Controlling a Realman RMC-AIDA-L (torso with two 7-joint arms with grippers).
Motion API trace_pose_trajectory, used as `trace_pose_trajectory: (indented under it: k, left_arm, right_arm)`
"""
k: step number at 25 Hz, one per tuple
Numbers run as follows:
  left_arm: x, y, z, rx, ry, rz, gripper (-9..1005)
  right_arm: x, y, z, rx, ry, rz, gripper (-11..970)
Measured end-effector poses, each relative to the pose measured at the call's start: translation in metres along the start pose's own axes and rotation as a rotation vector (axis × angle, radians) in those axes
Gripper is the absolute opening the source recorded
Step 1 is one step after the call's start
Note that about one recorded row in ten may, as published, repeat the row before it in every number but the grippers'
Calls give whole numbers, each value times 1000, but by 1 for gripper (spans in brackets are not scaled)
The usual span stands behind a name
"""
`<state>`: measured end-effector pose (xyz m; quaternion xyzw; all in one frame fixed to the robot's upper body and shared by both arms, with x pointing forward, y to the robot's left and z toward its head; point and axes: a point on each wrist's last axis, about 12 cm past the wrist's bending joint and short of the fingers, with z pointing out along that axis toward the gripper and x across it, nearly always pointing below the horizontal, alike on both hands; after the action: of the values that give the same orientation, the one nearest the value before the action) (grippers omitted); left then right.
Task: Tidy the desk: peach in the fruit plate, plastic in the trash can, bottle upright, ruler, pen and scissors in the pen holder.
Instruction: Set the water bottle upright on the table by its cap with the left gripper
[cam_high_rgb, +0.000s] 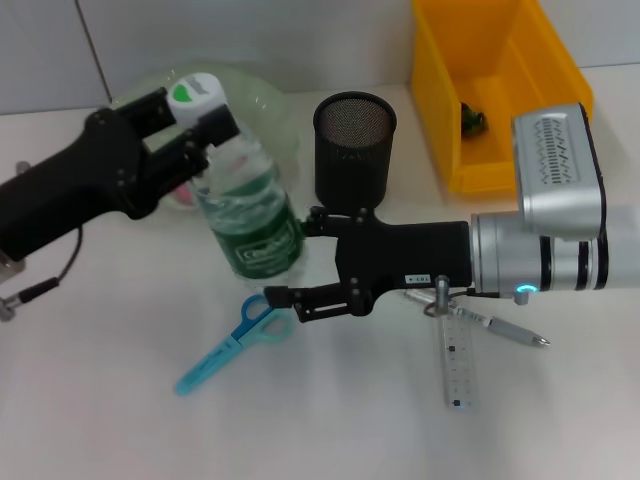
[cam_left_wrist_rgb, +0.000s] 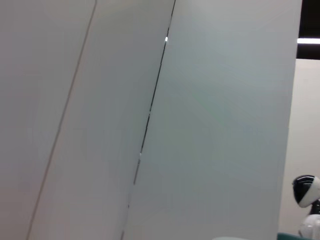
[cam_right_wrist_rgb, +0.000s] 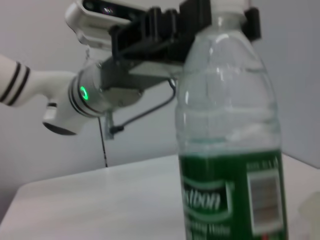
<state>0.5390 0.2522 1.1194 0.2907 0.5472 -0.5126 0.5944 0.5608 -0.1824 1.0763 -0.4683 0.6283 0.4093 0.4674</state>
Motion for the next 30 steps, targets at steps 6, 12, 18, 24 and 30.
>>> trace_pose_trajectory:
  k: [6, 12, 18, 24, 30]
  left_arm:
    - [-6, 6, -11, -45, 2, 22, 447]
    - [-3, 10, -15, -95, 13, 47, 447]
    - [12, 13, -15, -194, 43, 116, 447]
    - [22, 15, -18, -261, 62, 147, 447]
    - [33, 18, -25, -355, 63, 164, 446]
  right_arm:
    - [12, 0, -7, 50, 32, 17, 823]
    - [19, 0, -18, 108, 20, 26, 823]
    - [17, -6, -47, 259, -110, 38, 823]
    - [15, -9, -67, 382, -226, 38, 823]
    - [12, -12, -87, 502, -351, 55, 823]
